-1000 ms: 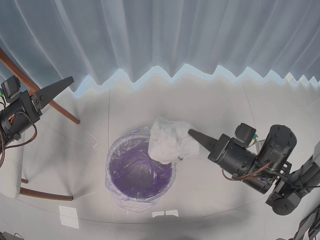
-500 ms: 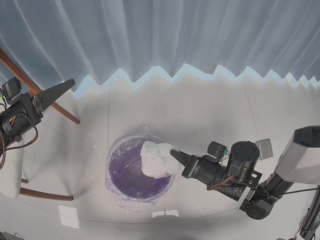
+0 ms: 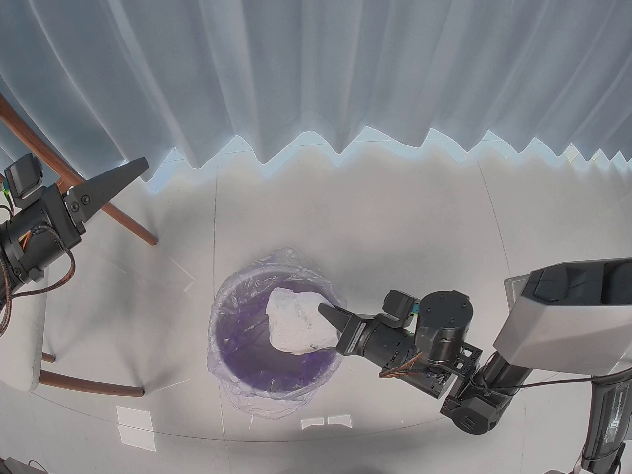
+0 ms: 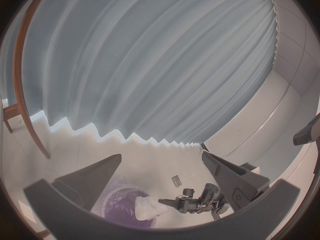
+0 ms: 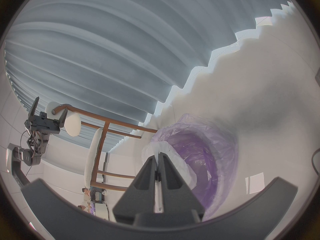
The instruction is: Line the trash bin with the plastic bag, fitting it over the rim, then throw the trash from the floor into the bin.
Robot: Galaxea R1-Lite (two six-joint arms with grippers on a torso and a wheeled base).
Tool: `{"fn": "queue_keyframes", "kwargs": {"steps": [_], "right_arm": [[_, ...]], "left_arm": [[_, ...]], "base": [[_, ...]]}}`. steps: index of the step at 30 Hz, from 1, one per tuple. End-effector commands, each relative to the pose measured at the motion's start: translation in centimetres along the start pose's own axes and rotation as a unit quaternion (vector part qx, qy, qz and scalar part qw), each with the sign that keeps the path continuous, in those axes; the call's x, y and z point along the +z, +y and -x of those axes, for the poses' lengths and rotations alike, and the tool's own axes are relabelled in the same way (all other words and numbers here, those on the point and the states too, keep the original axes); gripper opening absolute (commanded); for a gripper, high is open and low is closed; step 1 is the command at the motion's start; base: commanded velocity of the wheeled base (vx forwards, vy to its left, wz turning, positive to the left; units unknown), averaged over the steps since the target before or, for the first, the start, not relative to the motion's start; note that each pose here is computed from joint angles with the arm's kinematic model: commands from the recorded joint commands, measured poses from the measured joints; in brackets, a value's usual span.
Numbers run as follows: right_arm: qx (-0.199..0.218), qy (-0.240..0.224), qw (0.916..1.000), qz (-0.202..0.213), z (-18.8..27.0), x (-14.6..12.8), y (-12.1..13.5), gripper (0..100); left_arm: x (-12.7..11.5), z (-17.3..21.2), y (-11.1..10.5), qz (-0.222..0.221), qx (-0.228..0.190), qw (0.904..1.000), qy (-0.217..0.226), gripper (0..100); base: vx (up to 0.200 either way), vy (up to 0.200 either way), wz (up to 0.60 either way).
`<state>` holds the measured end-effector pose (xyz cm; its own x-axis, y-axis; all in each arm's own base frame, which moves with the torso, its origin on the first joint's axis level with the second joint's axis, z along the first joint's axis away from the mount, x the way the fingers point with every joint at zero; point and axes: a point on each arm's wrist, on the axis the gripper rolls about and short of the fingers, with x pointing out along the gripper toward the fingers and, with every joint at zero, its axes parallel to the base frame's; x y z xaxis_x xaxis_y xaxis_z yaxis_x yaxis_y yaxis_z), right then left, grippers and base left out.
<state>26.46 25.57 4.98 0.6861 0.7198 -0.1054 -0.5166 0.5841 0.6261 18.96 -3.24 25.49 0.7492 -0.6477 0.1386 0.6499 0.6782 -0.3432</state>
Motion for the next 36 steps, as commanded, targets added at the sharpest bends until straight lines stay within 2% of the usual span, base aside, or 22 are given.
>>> {"fn": "queue_keyframes", "kwargs": {"steps": [1, 3, 4, 14, 18, 20, 22, 24, 25, 27, 28, 30, 31, 32, 33, 34, 35, 36], "right_arm": [[-0.006, 0.009, 0.9999, 0.0, -0.9, -1.1, -0.8, 0], [-0.006, 0.009, 0.9999, 0.0, -1.1, -1.2, -1.0, 0], [-0.007, 0.009, 0.9999, -0.001, -1.2, -1.3, -1.1, 100], [0.024, -0.032, 0.9992, -0.004, -0.6, -0.1, -0.2, 100], [0.053, -0.072, 0.996, -0.005, 1.5, 3.1, 2.2, 100], [0.062, -0.095, 0.9935, -0.009, 4.1, 5.2, 3.4, 100], [0.065, -0.124, 0.9901, 0.001, 7.1, 7.3, 4.4, 100], [0.042, -0.164, 0.9849, 0.038, 10.7, 9.6, 4.5, 100], [0.039, -0.168, 0.9842, 0.042, 11.1, 9.8, 4.5, 100], [-0.074, -0.206, 0.9658, 0.138, 17.2, 12.6, 2.4, 100], [-0.113, -0.208, 0.9581, 0.161, 19.0, 12.9, 1.7, 100], [-0.227, -0.22, 0.9229, 0.219, 24.6, 13.0, 0.3, 100], [-0.266, -0.227, 0.9053, 0.241, 26.9, 12.6, 0.3, 100], [-0.288, -0.236, 0.8931, 0.253, 28.6, 12.3, 0.6, 100], [-0.3, -0.246, 0.885, 0.258, 30.1, 11.8, 1.3, 100], [-0.308, -0.251, 0.8816, 0.256, 31.3, 11.2, 2.0, 100], [-0.308, -0.251, 0.8816, 0.256, 31.3, 11.2, 2.0, 100], [-0.312, -0.245, 0.8882, 0.231, 33.0, 9.5, 2.9, 100]], "left_arm": [[0.0, 0.0, 0.0, 0.001, 0.001, 1.0, 0.001, 100], [-0.1, 0.0, 0.0, 0.001, 0.0, 1.0, 0.001, 100], [-0.1, 0.0, 0.0, 0.001, 0.0, 1.0, 0.001, 100], [-0.1, 0.0, 0.1, 0.0, 0.001, 1.0, 0.001, 100], [-0.1, 0.0, 0.0, 0.0, 0.0, 1.0, 0.001, 100], [-0.1, 0.0, 0.0, 0.0, 0.0, 1.0, 0.001, 100], [-0.1, 0.0, 0.0, 0.001, -0.001, 1.0, 0.002, 100], [-0.2, 0.1, 0.0, 0.001, -0.001, 1.0, 0.003, 100], [-0.2, 0.1, 0.0, 0.0, -0.001, 1.0, 0.003, 100], [-0.3, 0.1, -0.1, 0.001, -0.001, 1.0, 0.004, 100], [-0.3, 0.1, -0.1, 0.001, -0.002, 1.0, 0.004, 100], [-0.4, 0.0, -0.2, 0.002, -0.005, 1.0, 0.007, 100], [-0.5, 0.0, -0.1, 0.003, -0.005, 1.0, 0.008, 100], [-0.5, 0.0, -0.1, 0.003, -0.005, 0.9999, 0.008, 100], [-0.6, 0.0, -0.1, 0.003, -0.004, 0.9999, 0.009, 100], [-0.6, 0.0, -0.1, 0.0, -0.005, 1.0, 0.009, 100], [-0.6, 0.0, -0.1, 0.0, -0.005, 1.0, 0.009, 100], [-0.6, 0.0, -0.1, -0.012, -0.004, 0.9999, 0.009, 100]], "base": [[0.0, 0.0, 0.0], [0.0, 0.0, 0.0], [0.0, 0.0, 0.0], [0.0, 0.0, 0.0], [0.0, 0.0, 0.0], [0.0, 0.0, 0.0], [0.0, 0.0, 0.0], [0.0, 0.0, 0.0], [0.0, 0.0, 0.0], [0.0, 0.0, 0.0], [0.0, 0.0, 0.0], [0.0, 0.0, 0.0], [0.0, 0.0, 0.0], [0.0, 0.0, 0.0], [0.0, 0.0, 0.0], [0.0, 0.0, 0.0], [0.0, 0.0, 0.0], [0.0, 0.0, 0.0]]}}
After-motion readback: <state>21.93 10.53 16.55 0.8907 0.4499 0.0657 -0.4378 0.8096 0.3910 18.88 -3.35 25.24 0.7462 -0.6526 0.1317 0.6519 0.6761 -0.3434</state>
